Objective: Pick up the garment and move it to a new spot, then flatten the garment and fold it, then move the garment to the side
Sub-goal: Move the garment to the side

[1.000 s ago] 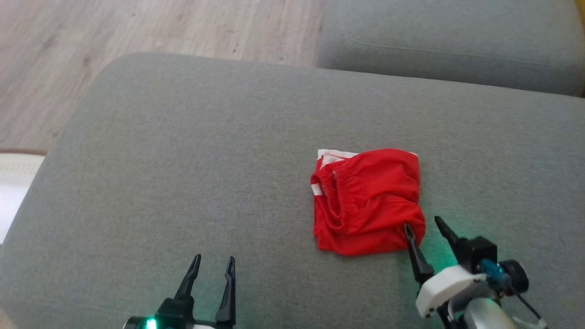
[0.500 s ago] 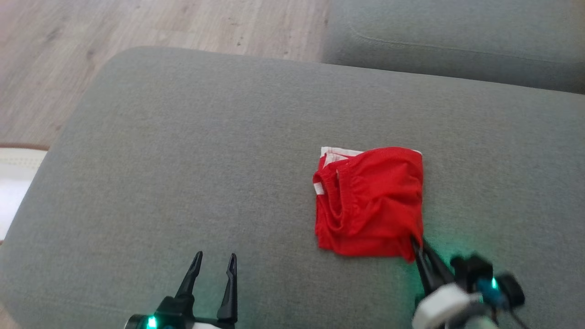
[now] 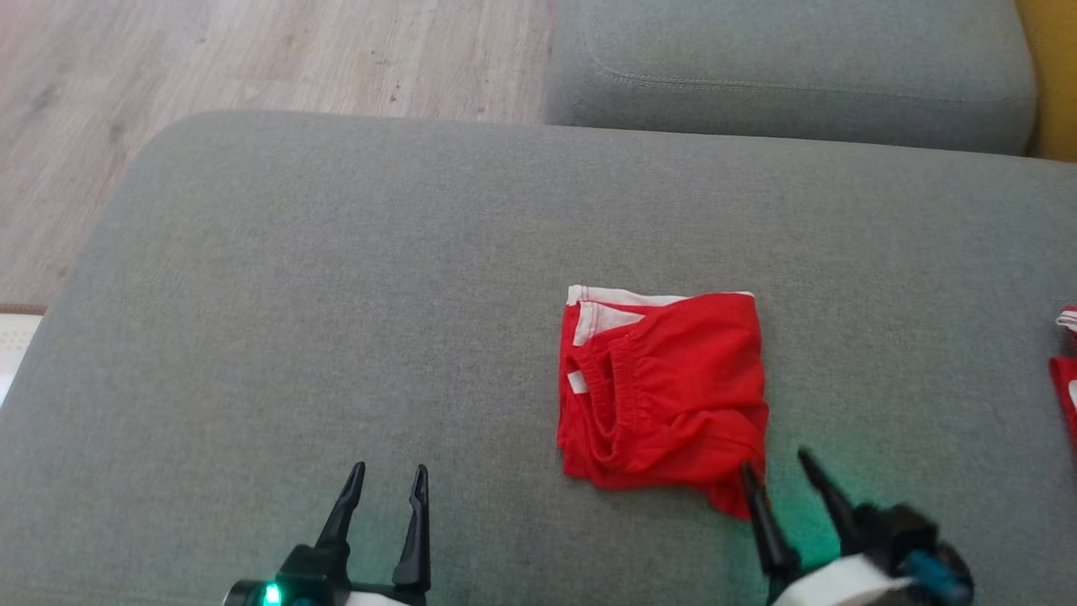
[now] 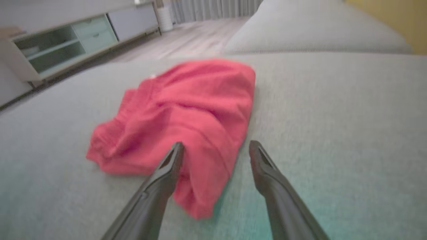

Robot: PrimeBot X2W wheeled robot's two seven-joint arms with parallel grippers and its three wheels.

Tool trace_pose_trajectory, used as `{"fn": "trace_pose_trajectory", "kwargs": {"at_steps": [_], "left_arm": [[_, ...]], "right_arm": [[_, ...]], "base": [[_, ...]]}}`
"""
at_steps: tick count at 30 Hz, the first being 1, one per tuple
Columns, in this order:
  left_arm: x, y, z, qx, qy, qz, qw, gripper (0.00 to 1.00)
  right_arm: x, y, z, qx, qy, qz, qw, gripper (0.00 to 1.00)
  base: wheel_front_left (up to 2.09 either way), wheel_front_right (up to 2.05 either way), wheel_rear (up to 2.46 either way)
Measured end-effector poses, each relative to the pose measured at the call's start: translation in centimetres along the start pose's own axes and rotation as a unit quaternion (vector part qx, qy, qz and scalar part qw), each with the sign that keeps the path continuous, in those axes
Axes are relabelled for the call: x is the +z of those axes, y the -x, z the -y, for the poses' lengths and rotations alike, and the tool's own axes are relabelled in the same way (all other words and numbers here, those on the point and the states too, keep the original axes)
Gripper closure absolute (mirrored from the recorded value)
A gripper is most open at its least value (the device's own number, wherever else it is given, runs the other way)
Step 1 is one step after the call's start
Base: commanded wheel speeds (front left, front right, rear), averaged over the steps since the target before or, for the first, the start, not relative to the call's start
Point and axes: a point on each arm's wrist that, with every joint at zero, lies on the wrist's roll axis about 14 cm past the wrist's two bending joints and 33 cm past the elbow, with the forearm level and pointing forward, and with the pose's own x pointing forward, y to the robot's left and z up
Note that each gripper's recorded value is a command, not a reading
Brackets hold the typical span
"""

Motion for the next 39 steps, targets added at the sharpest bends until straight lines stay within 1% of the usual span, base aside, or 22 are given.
{"fn": "trace_pose_trajectory", "kwargs": {"at_steps": [4, 7, 11, 13, 15, 18, 23, 26, 30, 36, 37, 39], "left_arm": [[0.4, -0.2, -0.3, 0.006, -0.006, 0.007, 1.000, 0.00], [0.9, -0.4, -0.6, 0.007, -0.017, 0.015, 1.000, 0.00], [1.2, -0.5, -0.8, 0.009, -0.022, 0.019, 1.000, 0.00], [1.3, -0.6, -0.8, 0.009, -0.026, 0.020, 0.999, 0.00], [1.4, -0.7, -0.8, 0.007, -0.027, 0.021, 0.999, 0.00], [1.3, -0.7, -0.6, 0.005, -0.031, 0.020, 0.999, 0.00], [1.4, -0.8, -0.5, 0.004, -0.031, 0.021, 0.999, 0.00], [1.3, -0.8, -0.4, 0.002, -0.031, 0.019, 0.999, 0.00], [0.9, -0.9, -0.2, -0.001, -0.029, 0.012, 0.999, 0.00], [0.2, -0.7, -0.7, 0.011, -0.025, -0.001, 1.000, 0.00], [-0.1, -0.5, -1.1, 0.018, -0.025, -0.007, 1.000, 0.00], [-0.3, -0.4, -1.5, 0.025, -0.024, -0.011, 0.999, 0.00]], "right_arm": [[5.2, -0.2, 1.0, -0.016, -0.021, 0.085, 0.996, 0.00], [7.6, 0.4, 3.8, -0.058, -0.030, 0.125, 0.990, 0.00], [8.0, 1.2, 6.9, -0.106, -0.037, 0.135, 0.984, 0.00], [7.6, 1.4, 7.9, -0.122, -0.051, 0.132, 0.982, 0.00], [7.1, 1.4, 8.7, -0.135, -0.064, 0.126, 0.981, 0.00], [6.2, 1.1, 9.0, -0.141, -0.074, 0.112, 0.981, 0.00], [5.6, 0.5, 8.6, -0.134, -0.076, 0.100, 0.983, 0.00], [4.7, -0.3, 7.5, -0.116, -0.077, 0.082, 0.987, 0.00], [3.3, -2.6, 5.0, -0.074, -0.081, 0.046, 0.993, 0.00], [3.0, -7.1, 3.2, -0.033, -0.065, 0.003, 0.997, 0.00], [1.4, -7.9, 2.9, -0.026, -0.056, -0.039, 0.997, 0.00], [-0.5, -8.0, 2.5, -0.021, -0.048, -0.076, 0.996, 0.00]], "base": [[0.00, 0.00, 0.00], [0.00, 0.00, 0.00], [0.00, 0.00, 0.00], [0.00, 0.00, 0.00], [0.00, 0.00, 0.00], [0.00, 0.00, 0.00], [0.00, 0.00, 0.00], [0.00, 0.00, 0.00], [0.00, 0.00, 0.00], [0.00, 0.00, 0.00], [0.00, 0.00, 0.00], [0.00, 0.00, 0.00]]}}
